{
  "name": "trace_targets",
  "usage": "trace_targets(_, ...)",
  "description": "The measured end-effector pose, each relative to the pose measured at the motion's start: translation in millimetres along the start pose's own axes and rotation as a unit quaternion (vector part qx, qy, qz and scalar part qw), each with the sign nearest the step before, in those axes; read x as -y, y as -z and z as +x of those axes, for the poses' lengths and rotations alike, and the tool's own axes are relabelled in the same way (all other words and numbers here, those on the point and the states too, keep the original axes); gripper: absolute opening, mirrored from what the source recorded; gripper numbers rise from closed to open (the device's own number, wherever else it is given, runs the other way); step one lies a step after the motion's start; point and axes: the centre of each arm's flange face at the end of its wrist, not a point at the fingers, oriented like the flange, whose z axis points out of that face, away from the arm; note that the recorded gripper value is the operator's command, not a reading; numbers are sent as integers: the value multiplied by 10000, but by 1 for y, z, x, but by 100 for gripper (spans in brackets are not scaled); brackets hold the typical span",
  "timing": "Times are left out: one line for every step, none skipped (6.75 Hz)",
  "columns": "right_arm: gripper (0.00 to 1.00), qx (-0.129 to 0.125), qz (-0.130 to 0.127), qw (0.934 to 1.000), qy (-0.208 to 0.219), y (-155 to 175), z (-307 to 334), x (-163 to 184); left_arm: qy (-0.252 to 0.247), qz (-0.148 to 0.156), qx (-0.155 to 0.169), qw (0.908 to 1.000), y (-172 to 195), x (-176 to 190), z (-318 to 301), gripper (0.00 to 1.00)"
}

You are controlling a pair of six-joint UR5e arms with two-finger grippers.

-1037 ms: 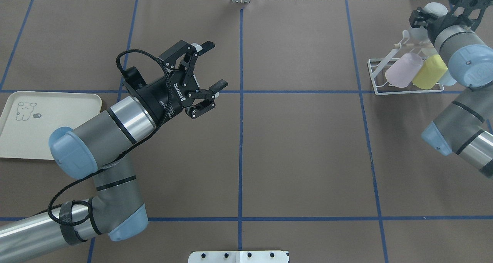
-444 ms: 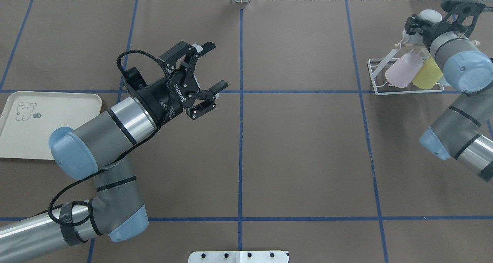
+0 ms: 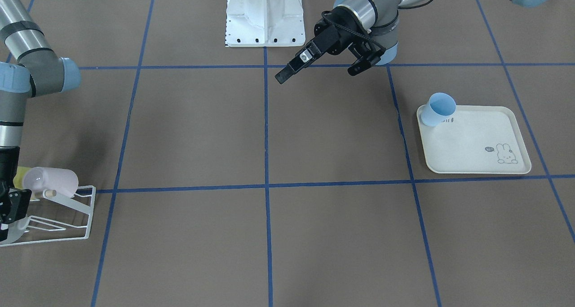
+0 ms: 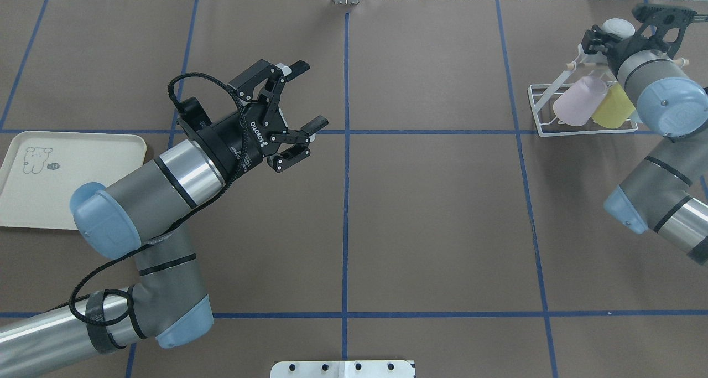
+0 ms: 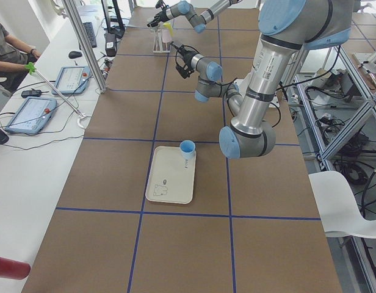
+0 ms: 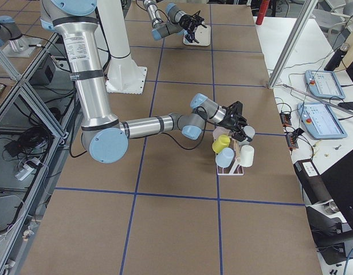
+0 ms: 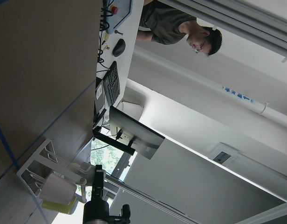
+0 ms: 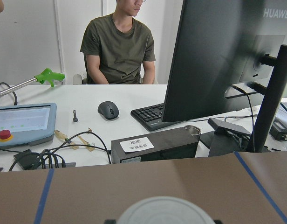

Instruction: Transfer IKEA cup to right arm and place on rack

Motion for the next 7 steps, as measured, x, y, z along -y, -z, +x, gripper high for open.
trace_targets(0, -35, -1, 10000, 5, 0, 5, 0, 1, 0, 1, 10000, 0, 0, 0, 100)
trace_targets(0, -73, 16, 10000, -3, -1, 10, 2, -2, 0, 2, 10000, 0, 0, 0, 100)
trace_targets(0, -106, 38, 9999, -16, -2, 14, 5, -4, 0, 2, 10000, 0, 0, 0, 100)
trace_targets(99, -122, 51, 9999, -24, -3, 16, 7, -3, 1, 2, 10000, 0, 0, 0, 100)
trace_targets(100, -141, 56, 9999, -22, -3, 18, 7, -1, 0, 2, 10000, 0, 0, 0, 100)
trace_targets(100, -197, 88, 9998, 43, -5, 21, 6, -3, 1, 2, 10000, 0, 0, 0, 100)
trace_targets(100, -263, 139, 9994, 193, -6, 25, 5, -4, 1, 2, 10000, 0, 0, 0, 100)
